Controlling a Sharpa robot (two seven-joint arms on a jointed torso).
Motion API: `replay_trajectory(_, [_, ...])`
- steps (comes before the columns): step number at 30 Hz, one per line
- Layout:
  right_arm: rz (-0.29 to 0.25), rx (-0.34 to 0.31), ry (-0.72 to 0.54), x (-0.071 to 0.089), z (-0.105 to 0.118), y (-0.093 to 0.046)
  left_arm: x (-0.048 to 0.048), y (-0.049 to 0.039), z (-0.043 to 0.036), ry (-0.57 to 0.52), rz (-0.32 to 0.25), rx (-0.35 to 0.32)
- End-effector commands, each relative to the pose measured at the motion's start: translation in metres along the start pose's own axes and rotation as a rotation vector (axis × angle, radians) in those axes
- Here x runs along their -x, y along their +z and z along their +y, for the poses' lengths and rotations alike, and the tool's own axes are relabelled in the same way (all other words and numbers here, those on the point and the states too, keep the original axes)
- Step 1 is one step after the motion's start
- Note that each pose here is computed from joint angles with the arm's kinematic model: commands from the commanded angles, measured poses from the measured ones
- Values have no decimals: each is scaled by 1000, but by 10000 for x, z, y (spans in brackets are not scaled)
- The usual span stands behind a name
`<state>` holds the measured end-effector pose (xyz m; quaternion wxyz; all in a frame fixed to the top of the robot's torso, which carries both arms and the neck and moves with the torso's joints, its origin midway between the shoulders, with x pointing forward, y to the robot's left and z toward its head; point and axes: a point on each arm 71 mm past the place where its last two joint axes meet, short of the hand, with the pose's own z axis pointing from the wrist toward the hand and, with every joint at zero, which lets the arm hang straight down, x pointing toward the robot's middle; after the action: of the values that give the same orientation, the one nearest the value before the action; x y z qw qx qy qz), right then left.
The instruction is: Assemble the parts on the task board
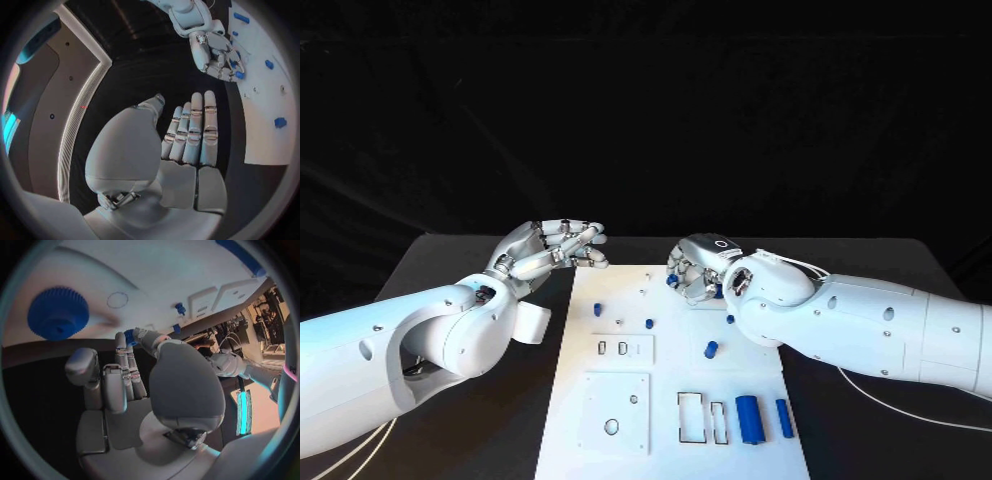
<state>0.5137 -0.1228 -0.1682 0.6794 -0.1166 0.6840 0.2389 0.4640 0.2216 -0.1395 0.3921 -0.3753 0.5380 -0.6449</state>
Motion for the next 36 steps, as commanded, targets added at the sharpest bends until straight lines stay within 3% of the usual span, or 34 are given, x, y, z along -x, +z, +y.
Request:
replay_trajectory(1, [-34,-21,14,19,15,43,-27,7,-11,-8,20,-6])
replay_trajectory(10, [-36,-10,29,0,135,140,-32,5,-14,-9,21,-5])
replay_trajectory(36, [-64,-7,44,29,215,195,-12,4,-32,-6,18,-5])
